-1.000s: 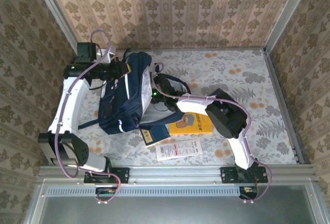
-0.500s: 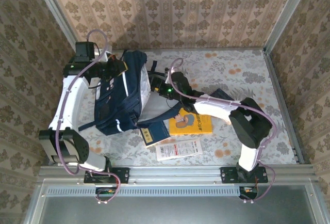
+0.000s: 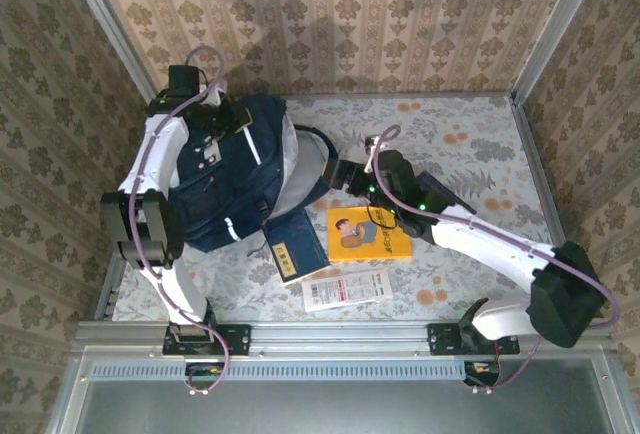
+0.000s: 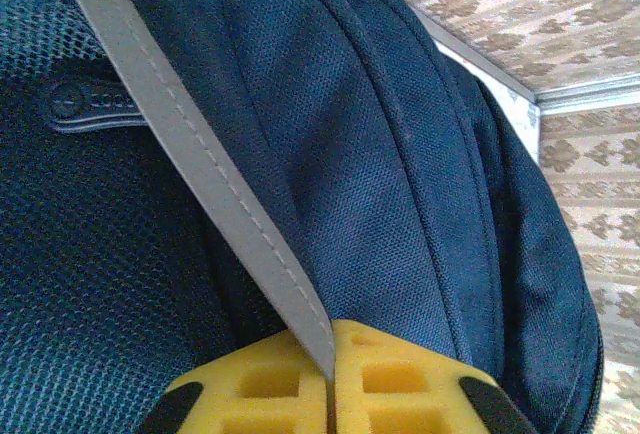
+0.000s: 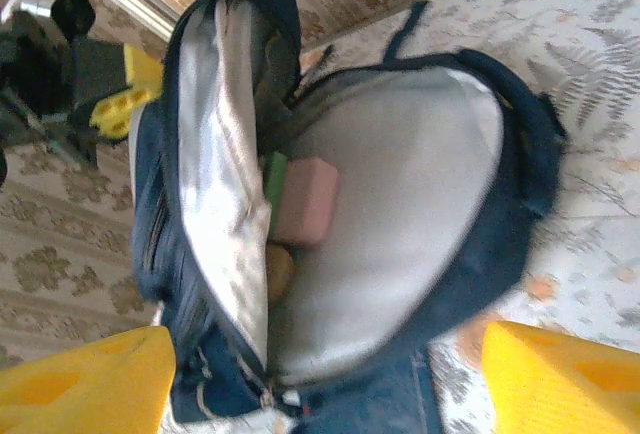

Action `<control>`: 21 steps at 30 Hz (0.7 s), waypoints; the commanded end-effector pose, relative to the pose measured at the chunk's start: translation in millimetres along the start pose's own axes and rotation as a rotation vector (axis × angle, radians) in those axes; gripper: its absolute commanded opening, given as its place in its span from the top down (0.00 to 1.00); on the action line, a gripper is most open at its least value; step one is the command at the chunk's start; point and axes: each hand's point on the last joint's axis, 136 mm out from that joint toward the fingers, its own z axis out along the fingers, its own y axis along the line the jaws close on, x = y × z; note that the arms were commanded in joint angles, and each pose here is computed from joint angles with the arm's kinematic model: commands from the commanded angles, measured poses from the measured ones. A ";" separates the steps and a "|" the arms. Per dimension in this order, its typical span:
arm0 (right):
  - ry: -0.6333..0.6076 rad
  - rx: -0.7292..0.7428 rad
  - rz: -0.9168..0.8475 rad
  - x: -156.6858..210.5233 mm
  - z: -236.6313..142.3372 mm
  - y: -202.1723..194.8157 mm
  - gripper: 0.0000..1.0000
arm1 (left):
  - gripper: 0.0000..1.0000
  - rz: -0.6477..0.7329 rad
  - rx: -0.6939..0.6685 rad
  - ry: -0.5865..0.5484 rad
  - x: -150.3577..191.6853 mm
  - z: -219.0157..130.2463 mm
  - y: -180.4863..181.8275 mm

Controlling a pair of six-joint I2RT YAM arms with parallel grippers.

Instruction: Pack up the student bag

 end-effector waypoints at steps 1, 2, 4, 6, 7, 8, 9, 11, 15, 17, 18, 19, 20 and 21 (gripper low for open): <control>0.117 0.095 -0.105 31.9 -15.7 -29.6 0.20 | 0.78 0.069 -0.020 -0.041 -11.5 -1.9 -8.2; 0.142 0.100 -0.123 37.3 -20.9 -32.3 0.22 | 0.73 0.073 -0.019 -0.036 -8.5 -0.3 -9.7; 0.189 0.120 -0.148 49.2 -30.7 -40.9 0.27 | 0.70 0.059 0.018 -0.019 0.3 -1.2 -16.8; 0.238 0.131 -0.172 64.5 -41.6 -50.7 0.32 | 0.68 0.048 0.079 -0.017 9.9 -9.7 -28.1; 0.262 0.141 -0.177 71.9 -46.6 -56.5 0.34 | 0.67 0.050 0.085 -0.024 14.6 -15.1 -30.5; 0.290 0.153 -0.179 80.6 -52.2 -62.9 0.38 | 0.64 0.054 0.093 -0.031 21.0 -21.9 -33.6; 0.312 0.159 -0.180 87.7 -57.7 -67.6 0.41 | 0.63 0.060 0.103 -0.038 27.7 -29.0 -37.4; 0.362 0.163 -0.176 102.7 -66.6 -74.9 0.44 | 0.61 0.080 0.116 -0.030 48.6 -36.9 -45.2; 0.482 0.130 -0.154 131.1 -77.2 -77.5 0.47 | 0.61 0.205 0.120 0.099 128.5 -24.3 -63.1; 0.534 0.126 -0.150 140.2 -80.8 -77.0 0.50 | 0.62 0.267 0.090 0.183 173.6 -14.5 -60.5; 0.555 0.129 -0.153 143.5 -83.0 -77.4 0.53 | 0.63 0.290 0.085 0.230 196.2 -10.6 -58.3; 0.571 0.141 -0.156 146.2 -84.7 -79.6 0.57 | 0.64 0.305 0.072 0.260 212.6 -7.8 -53.7; 0.586 0.151 -0.158 149.2 -86.1 -81.9 0.63 | 0.64 0.334 0.056 0.294 234.3 -3.6 -50.4; 0.598 0.154 -0.159 152.5 -86.7 -83.6 0.67 | 0.64 0.360 0.042 0.319 249.8 -0.3 -46.3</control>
